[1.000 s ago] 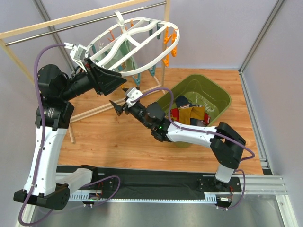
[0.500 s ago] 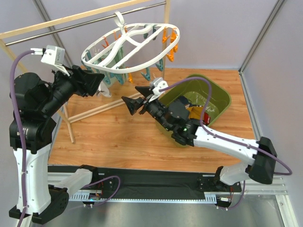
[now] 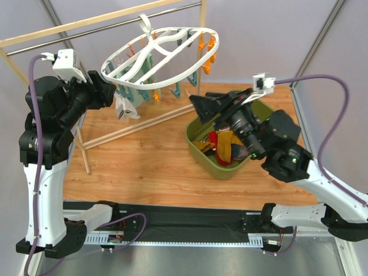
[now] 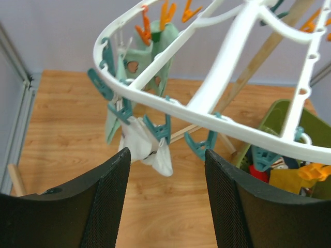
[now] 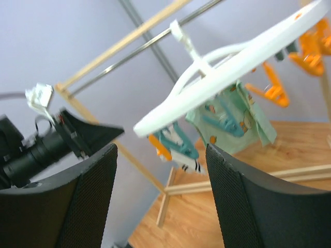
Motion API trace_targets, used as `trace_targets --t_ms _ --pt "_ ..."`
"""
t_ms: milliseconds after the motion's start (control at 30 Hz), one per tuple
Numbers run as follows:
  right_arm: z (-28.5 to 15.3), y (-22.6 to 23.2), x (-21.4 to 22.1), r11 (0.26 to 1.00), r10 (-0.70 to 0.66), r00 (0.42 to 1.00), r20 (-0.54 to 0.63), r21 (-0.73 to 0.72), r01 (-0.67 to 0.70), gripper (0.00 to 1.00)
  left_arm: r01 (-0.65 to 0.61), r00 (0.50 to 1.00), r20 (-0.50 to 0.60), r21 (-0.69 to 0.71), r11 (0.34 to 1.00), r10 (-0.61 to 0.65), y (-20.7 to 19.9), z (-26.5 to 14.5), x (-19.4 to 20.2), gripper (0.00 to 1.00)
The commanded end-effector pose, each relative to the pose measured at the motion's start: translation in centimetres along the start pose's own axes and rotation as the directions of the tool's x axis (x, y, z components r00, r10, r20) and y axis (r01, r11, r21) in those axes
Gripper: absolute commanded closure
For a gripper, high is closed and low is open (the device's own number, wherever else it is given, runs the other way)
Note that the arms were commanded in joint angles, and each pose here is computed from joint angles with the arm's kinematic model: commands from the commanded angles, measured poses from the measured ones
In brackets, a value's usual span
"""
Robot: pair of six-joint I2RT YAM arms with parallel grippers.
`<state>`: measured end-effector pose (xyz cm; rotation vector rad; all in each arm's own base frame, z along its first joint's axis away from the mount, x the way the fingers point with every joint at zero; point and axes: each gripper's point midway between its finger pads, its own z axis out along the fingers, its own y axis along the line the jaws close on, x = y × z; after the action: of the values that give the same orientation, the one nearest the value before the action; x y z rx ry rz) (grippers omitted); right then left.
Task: Remove the socks clipped to the hanger
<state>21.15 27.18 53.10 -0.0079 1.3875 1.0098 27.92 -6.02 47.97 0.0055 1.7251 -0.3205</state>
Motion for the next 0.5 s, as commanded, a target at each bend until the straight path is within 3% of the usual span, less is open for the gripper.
trace_targets --t_ms 0,100,133,467 --pt "0.2 -2.6 -2.8 0.981 -0.01 0.999 0.043 0.192 0.001 0.3 0.025 1.0 0.007 -0.047 0.999 -0.025 1.4 -0.4 0.6 0.34" --pt "3.0 -3.3 -2.1 0.97 -0.027 1.0 -0.003 0.241 0.027 0.3 0.037 0.999 0.009 -0.087 0.996 -0.037 2.4 -0.9 1.0 0.34" --pt "3.2 -2.5 -3.9 0.972 -0.009 1.0 0.014 0.234 0.006 0.3 0.037 0.999 0.017 -0.107 0.994 -0.035 2.8 -1.1 0.8 0.34" --pt "8.6 -4.8 -1.5 0.941 0.13 0.991 -0.008 0.316 -0.121 0.33 0.017 0.999 0.054 -0.188 0.982 -0.007 4.1 -3.1 -0.1 0.33"
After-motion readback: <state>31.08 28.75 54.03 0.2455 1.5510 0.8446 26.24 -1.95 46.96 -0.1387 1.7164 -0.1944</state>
